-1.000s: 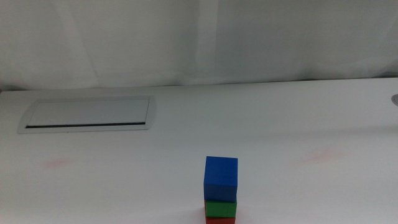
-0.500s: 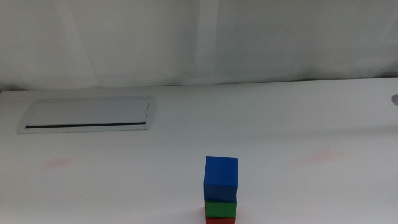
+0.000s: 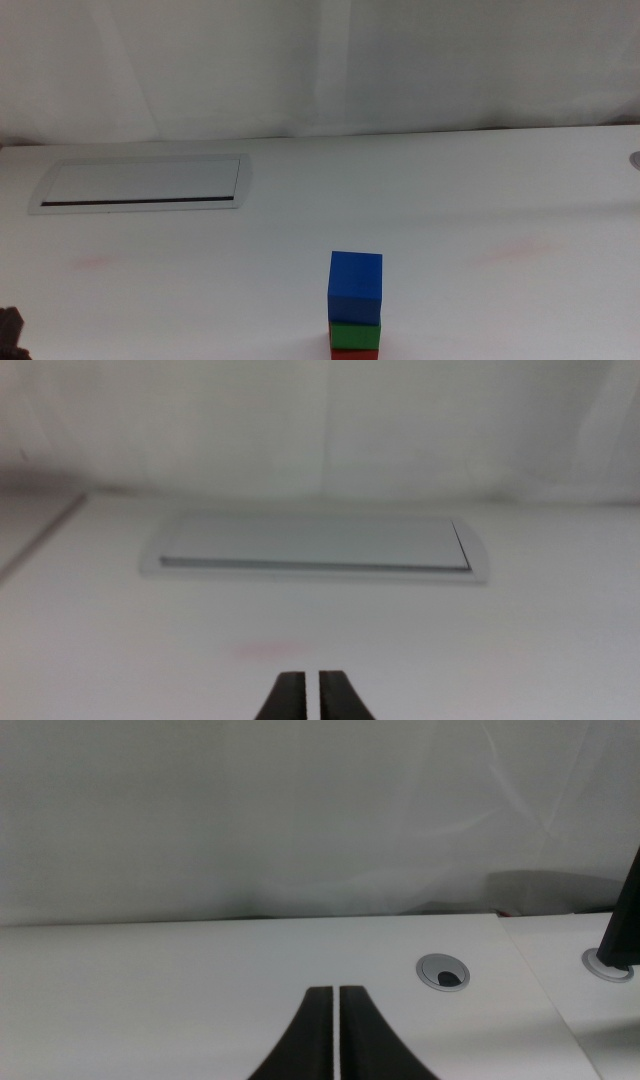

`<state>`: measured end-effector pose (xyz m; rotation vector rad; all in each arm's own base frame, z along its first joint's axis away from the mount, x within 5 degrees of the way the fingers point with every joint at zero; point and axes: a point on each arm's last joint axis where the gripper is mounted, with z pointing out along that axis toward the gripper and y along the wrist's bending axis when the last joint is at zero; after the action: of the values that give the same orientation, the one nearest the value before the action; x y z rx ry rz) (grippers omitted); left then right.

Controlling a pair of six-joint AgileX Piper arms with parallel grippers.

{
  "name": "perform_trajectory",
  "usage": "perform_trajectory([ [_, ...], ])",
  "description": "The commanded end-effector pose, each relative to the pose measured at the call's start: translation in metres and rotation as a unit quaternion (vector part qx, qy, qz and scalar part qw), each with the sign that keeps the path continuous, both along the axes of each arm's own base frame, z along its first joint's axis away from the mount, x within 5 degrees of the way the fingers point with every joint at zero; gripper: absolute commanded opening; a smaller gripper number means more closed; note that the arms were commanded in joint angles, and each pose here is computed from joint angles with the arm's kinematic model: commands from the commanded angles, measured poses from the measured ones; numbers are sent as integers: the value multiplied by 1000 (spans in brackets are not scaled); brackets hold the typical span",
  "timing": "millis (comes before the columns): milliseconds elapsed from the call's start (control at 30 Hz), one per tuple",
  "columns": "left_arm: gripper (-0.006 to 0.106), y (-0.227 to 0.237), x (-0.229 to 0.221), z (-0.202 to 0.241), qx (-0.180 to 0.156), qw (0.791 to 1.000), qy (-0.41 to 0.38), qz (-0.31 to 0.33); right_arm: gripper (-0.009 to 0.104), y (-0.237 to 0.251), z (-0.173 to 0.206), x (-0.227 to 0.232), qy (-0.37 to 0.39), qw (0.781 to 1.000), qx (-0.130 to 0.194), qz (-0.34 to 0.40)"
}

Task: Stack red cubes first, then green, then blue cubes in a specific spot.

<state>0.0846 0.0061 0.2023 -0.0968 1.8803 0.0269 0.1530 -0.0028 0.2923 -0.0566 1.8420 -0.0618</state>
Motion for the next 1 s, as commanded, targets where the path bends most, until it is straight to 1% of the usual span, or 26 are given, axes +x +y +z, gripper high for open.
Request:
perform_trajectory([
  [0,-2,-2,-1,-8,-35,999,-21,1,-2,-1,-3,4,-3,1000,-8,-3],
  [67,-2,-2,-1,-9,-41,999,-27,1,-2,-1,3,0,-25,1000,-19,-2],
  [133,-2,-2,-2,-7,-34,999,-32,-1,-2,-1,10,-10,-47,998,-38,3],
  [167,-2,-2,-2,-6,-34,999,-38,-1,-2,-1,15,-17,-62,997,-43,4],
  [200,-2,-2,-4,-4,-33,998,-48,-2,-2,0,22,-31,-87,995,-45,4],
  [267,-2,-2,-6,-2,-31,998,-60,-3,-2,1,28,-46,-106,993,-45,6],
  [400,-2,-2,-8,-1,-29,997,-69,-2,-2,2,23,-65,-109,993,-45,10],
  [467,-2,-2,-8,-3,-29,998,-60,1,-2,3,12,-69,-103,994,-38,11],
  [600,-2,-2,-8,-3,-26,998,-59,0,-2,3,-27,-68,-56,998,-2,9],
  [667,-2,-2,-8,-3,-19,998,-58,-2,-2,3,-45,-67,-48,999,4,4],
  [700,-2,-2,-8,-3,-18,998,-58,-2,-2,1,-60,-67,-59,998,36,-10],
  [733,-2,-2,-8,-3,-18,998,-58,-2,-2,1,-65,-67,-59,997,44,-14],
  [833,-2,-2,-8,-3,-16,998,-58,-3,-2,1,-78,-68,-44,998,45,-16],
  [967,-2,-2,-8,-3,-4,998,-57,-6,-2,0,-76,-67,-56,997,45,-19],
])
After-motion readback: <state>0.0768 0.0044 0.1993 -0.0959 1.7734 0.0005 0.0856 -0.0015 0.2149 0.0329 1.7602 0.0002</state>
